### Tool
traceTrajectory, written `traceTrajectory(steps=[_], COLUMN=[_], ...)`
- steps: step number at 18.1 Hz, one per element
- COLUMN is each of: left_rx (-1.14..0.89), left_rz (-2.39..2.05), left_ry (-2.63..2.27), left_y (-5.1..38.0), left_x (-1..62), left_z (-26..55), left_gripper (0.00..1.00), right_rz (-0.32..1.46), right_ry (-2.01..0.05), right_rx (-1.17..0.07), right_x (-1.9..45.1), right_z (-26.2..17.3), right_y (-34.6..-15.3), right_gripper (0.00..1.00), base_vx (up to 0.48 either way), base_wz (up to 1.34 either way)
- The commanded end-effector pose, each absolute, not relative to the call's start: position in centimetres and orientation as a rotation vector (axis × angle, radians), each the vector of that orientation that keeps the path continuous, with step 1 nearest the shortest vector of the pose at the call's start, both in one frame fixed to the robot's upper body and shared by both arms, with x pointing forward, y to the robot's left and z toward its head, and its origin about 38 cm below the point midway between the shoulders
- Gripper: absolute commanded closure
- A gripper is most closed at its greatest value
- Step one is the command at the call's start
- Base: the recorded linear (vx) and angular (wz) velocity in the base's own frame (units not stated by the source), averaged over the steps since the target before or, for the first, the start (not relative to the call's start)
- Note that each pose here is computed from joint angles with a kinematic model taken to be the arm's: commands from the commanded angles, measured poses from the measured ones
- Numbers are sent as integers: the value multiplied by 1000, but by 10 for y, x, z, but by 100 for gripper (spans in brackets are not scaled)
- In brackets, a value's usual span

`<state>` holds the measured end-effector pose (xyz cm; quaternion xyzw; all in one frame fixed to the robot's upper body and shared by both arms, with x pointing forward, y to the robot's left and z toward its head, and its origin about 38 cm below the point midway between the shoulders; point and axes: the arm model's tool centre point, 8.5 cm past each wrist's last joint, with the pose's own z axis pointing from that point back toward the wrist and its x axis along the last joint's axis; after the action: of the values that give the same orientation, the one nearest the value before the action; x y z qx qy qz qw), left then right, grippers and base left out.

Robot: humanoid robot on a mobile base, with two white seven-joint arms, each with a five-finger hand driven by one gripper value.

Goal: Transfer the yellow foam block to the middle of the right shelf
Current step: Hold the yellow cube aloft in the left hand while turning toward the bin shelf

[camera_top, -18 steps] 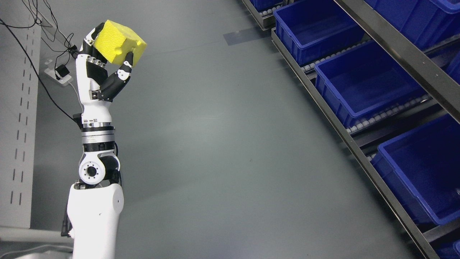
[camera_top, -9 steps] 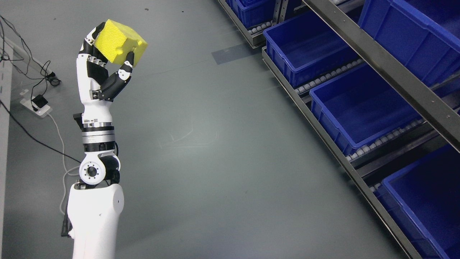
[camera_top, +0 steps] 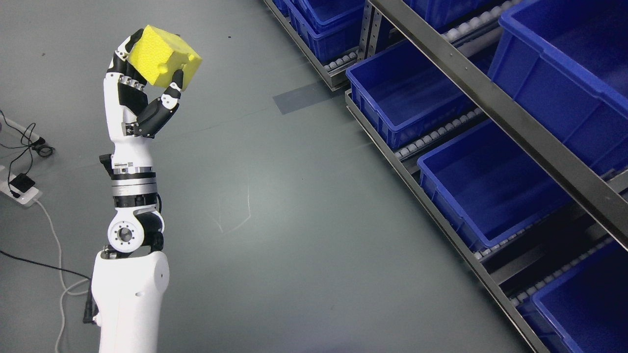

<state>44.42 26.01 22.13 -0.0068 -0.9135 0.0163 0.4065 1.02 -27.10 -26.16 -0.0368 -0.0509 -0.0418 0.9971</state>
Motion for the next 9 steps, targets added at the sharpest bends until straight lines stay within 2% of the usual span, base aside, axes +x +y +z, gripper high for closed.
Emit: traceTrajectory(steps=[1,5,9], left_rx=[-46,-99,-107], left_rz=[-20,-71,-79], left_ry=[-2327,-2319,-2318], left_y=[248,227,224], left_x=[441,441,441], left_z=[229,227,227], left_gripper=[66,66,66], right_rz=[-82,-82,-82], right_ry=[-121,-121,-122], right_rx=[-91,-91,-91], right_x=[17,17,18], right_z=[-261,-261,-260], right_y=[-283,-283,-283], right_gripper=[0,0,0], base_vx=[376,326,293], base_wz=[-20,-5,-40])
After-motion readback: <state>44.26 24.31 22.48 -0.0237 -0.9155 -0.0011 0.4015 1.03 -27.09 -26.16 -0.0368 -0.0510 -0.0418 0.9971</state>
